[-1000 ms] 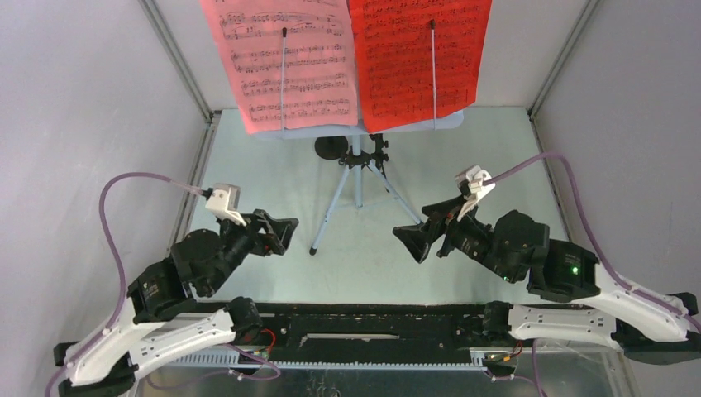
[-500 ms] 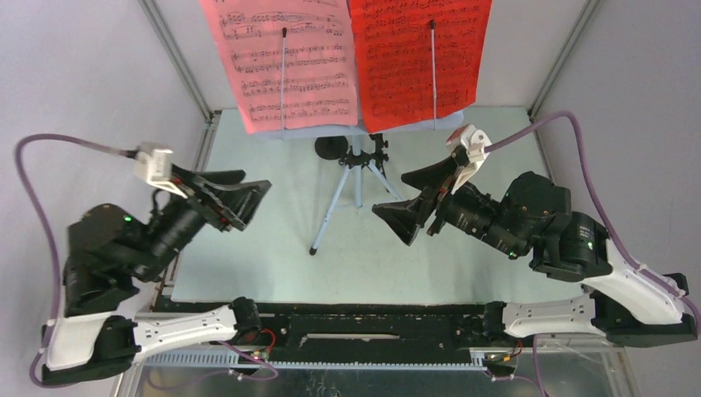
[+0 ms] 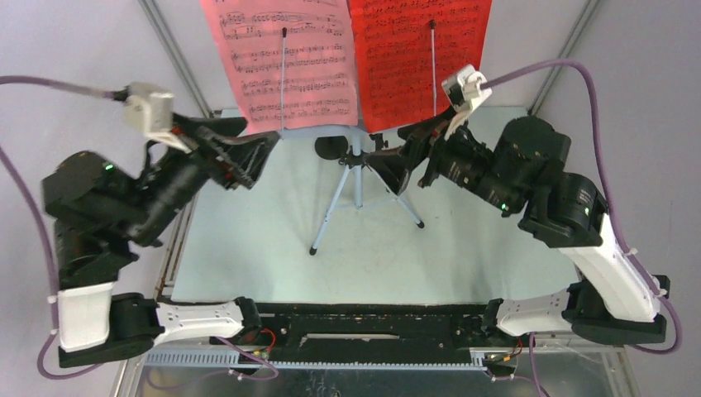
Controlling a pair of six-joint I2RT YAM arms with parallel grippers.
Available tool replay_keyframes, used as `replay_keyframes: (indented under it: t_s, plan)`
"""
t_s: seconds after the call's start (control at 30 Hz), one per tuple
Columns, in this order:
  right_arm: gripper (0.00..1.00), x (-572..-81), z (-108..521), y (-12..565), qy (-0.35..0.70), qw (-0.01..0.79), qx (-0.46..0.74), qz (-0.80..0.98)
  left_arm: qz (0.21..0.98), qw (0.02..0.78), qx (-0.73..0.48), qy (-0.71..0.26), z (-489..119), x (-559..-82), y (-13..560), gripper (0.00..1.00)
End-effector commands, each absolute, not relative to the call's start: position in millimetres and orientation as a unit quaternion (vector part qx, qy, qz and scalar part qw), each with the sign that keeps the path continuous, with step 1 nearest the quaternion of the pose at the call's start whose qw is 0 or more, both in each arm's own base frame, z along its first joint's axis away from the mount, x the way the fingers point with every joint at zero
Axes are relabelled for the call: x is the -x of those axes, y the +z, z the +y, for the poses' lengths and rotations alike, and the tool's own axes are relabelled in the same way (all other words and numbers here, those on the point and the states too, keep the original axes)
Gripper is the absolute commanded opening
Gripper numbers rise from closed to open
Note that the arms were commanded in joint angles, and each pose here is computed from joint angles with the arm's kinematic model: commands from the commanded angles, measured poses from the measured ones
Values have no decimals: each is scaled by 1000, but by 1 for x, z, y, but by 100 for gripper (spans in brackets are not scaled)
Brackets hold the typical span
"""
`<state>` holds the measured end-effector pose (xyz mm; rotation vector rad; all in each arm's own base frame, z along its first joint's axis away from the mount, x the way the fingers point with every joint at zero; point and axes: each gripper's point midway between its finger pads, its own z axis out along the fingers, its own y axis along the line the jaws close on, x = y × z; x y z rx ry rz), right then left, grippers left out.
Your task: Pack up the instrument practice props
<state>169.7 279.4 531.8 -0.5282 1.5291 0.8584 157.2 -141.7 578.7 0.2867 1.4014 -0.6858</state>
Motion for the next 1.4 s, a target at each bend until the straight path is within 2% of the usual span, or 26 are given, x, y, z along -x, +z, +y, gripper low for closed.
replay_keyframes:
  t_s: [0.0,0.47,0.93,1.37]
  plan:
    - [92,-172,280,538,406,582,257,657,644,687,-183,-284,-172,-174,568,72]
    - [93,-179,275,558,420,590,267,637,630,690,-180,-308,-167,-187,591,67]
    - [90,-174,273,557,430,584,256,638,614,654,-199,-395,-182,-188,600,63]
    - [89,-170,267,555,428,589,258,635,627,673,-165,-356,-165,-221,599,59]
